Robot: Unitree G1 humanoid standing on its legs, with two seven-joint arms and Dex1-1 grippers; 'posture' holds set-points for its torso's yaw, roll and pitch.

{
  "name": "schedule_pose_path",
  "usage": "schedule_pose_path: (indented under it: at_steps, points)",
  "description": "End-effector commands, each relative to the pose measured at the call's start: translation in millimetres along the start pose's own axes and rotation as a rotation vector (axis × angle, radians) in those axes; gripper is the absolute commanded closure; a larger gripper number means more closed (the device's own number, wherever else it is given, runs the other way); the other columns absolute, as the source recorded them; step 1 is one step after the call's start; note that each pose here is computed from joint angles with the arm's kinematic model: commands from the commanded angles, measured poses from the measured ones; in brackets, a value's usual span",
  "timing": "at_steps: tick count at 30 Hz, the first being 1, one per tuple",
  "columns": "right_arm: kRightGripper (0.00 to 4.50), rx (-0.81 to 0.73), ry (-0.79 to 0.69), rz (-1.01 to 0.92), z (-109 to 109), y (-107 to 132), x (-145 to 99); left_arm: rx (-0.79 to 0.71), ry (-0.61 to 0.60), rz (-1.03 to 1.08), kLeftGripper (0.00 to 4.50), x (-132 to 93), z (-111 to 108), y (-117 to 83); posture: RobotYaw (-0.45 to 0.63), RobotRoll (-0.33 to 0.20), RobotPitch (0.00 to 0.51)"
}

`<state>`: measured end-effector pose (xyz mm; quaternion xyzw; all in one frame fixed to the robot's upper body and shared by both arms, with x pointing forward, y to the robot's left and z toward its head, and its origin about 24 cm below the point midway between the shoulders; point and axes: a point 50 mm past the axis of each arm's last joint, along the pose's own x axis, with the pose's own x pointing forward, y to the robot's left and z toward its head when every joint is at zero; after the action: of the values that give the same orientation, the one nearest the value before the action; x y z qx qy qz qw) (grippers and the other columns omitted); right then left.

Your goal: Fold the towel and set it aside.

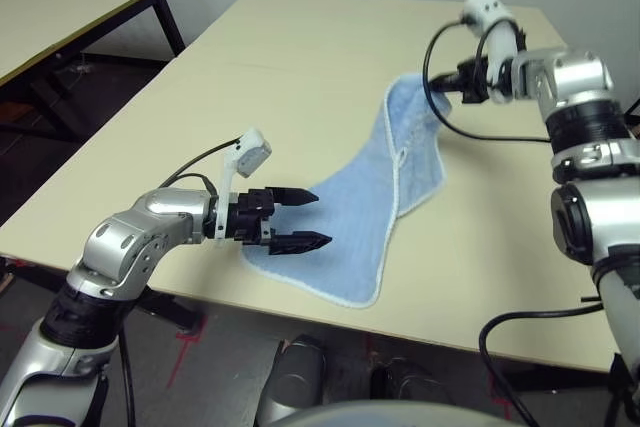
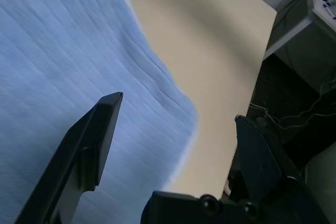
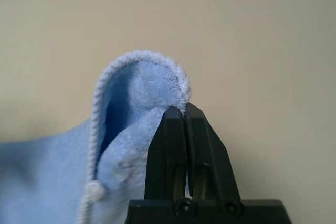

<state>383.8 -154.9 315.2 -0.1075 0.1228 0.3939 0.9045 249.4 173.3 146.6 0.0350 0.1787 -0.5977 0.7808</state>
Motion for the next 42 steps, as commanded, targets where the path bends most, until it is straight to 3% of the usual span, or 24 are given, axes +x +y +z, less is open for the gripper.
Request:
schedule_pose_path:
  at_steps: [1,6,12,21,30,42]
  points:
    - [4.46,-0.021,-0.014,0.073,23,14,-9,-0.025,-0.02,-0.022,0.0,-2,2,-3,0.2,0.0,0.063]
    - [4.46,-0.056,-0.013,0.077,36,22,-14,-0.043,-0.045,-0.019,0.0,3,6,-5,0.2,0.0,0.059]
    - [4.46,-0.065,0.004,0.074,32,22,-9,-0.095,-0.076,0.078,0.0,28,17,10,0.21,0.0,0.054]
    - [4.46,-0.045,-0.03,0.017,40,17,-5,-0.145,0.064,0.079,0.0,77,25,18,0.22,0.0,0.055]
    - [4.46,-0.048,-0.032,-0.008,38,12,0,-0.155,0.229,0.022,0.0,117,16,16,0.22,0.0,0.055]
    - [4.46,-0.046,-0.035,-0.018,36,8,-2,-0.151,0.391,0.021,0.0,141,-12,14,0.21,0.0,0.053]
